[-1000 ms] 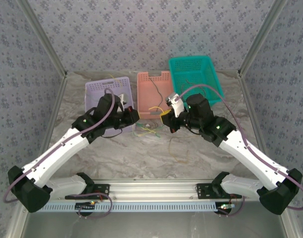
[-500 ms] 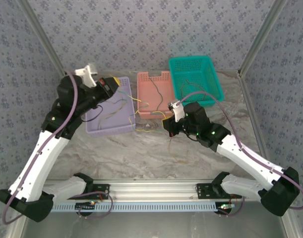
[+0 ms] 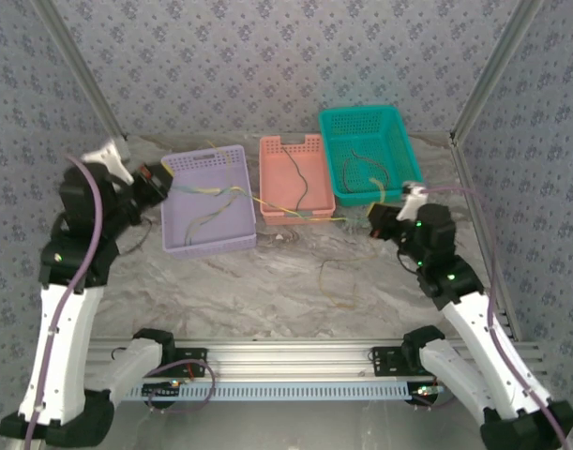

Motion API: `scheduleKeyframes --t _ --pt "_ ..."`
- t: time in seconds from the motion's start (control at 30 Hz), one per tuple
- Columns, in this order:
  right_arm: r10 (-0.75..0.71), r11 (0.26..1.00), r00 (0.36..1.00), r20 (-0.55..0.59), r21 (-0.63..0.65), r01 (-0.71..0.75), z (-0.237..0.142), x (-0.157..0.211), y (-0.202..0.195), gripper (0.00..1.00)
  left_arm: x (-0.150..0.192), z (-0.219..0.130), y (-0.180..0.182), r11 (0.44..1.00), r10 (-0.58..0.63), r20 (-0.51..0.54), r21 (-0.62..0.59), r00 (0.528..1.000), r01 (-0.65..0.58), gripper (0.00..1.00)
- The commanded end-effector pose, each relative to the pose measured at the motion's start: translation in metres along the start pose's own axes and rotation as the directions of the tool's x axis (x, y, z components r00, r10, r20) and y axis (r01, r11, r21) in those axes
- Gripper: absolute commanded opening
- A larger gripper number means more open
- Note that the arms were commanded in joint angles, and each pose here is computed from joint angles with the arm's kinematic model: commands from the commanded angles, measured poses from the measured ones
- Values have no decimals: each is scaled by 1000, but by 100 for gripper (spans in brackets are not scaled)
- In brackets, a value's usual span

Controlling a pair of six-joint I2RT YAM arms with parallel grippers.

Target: Untangle the cables

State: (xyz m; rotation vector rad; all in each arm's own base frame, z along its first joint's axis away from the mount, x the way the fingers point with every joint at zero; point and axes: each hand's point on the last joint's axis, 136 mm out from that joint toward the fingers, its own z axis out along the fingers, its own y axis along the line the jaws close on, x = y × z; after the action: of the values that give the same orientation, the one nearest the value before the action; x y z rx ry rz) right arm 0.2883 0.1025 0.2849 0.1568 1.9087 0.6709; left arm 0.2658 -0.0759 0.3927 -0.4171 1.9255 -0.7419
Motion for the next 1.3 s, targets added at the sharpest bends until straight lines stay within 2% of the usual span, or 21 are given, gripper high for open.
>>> scheduleKeyframes --t 0.0,0.13,0.23,0.37,0.47,0.6,0.73,0.87,0.9,1.03,1.2,1.27 --pt "110 990 983 148 71 -122 -7 -58 -19 0 59 0 61 990 -51 -79 -133 996 40 0" --pt "265 958 914 307 27 -286 -4 -137 -42 0 119 -2 94 986 -107 -159 -142 981 85 0" --pt "315 945 881 354 -36 -324 7 -179 -43 0 152 0 103 987 -108 -232 -140 967 77 0" --pt "357 933 865 353 -99 -345 33 -216 -33 0 174 -3 115 984 -51 -274 -178 960 2 0" --pt "330 941 905 267 -162 -295 71 -220 2 0 175 -2 116 982 -22 -275 -188 961 -31 0" --pt "119 952 989 92 -292 -88 133 -176 109 0 169 14 108 978 1 -282 -200 959 -60 0" --pt "-42 927 999 -30 -374 28 194 -105 189 0 157 29 114 944 50 -281 -301 958 -138 0" --pt "-61 898 992 -113 -441 5 247 -55 230 0 130 36 137 843 145 -242 -478 959 -247 0" --pt "-68 893 988 -136 -451 -1 259 -43 238 0 128 41 139 834 148 -243 -491 959 -252 0" --pt "-133 876 967 -217 -482 12 295 12 273 0 118 64 142 833 120 -230 -506 966 -224 0" --pt "-169 905 938 -302 -425 26 334 72 274 0 120 84 167 801 73 -287 -553 955 -228 0" --pt "-161 918 935 -317 -395 24 346 88 267 0 123 99 173 814 63 -292 -538 954 -219 0"
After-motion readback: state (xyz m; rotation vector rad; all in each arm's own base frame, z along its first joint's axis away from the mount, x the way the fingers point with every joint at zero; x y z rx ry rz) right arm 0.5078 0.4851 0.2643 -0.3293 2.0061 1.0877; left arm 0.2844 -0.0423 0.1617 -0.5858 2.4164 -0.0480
